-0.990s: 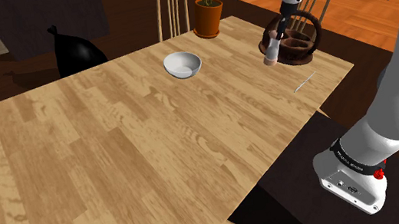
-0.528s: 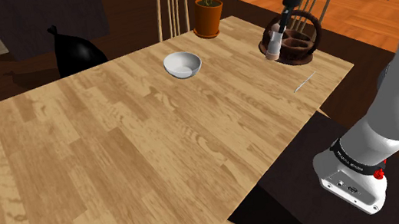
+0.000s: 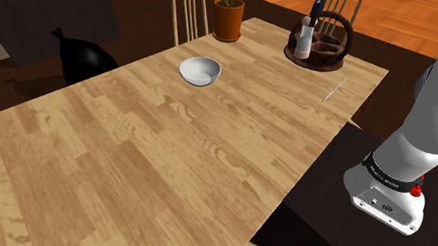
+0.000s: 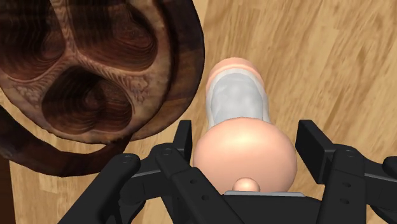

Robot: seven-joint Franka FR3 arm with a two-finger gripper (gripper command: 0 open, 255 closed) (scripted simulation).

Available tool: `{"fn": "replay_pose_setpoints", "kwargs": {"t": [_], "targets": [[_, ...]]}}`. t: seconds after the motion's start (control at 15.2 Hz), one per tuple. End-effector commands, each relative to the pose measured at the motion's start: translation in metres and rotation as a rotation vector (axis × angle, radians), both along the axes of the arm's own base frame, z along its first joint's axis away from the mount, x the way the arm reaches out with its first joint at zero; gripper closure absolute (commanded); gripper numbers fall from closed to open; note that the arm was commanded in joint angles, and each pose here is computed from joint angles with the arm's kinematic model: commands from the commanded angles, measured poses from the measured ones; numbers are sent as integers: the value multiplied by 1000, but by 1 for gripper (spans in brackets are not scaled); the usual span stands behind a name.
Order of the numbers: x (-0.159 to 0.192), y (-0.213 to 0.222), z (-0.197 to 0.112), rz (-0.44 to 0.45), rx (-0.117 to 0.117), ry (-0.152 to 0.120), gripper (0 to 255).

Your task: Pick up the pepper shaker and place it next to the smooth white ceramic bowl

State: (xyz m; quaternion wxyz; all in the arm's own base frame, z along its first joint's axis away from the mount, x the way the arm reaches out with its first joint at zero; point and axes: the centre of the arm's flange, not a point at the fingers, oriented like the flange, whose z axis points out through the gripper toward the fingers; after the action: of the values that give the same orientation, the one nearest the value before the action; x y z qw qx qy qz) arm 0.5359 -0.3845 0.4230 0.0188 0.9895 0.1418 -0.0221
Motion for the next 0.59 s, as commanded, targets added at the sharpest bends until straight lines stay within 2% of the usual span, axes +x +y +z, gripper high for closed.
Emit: {"fn": "replay_pose_setpoints", "kwargs": {"t": [0.0, 0.53], "targets": [[1, -1, 11, 0, 0, 0, 255], [1, -1, 53, 0, 0, 0, 255]]}}
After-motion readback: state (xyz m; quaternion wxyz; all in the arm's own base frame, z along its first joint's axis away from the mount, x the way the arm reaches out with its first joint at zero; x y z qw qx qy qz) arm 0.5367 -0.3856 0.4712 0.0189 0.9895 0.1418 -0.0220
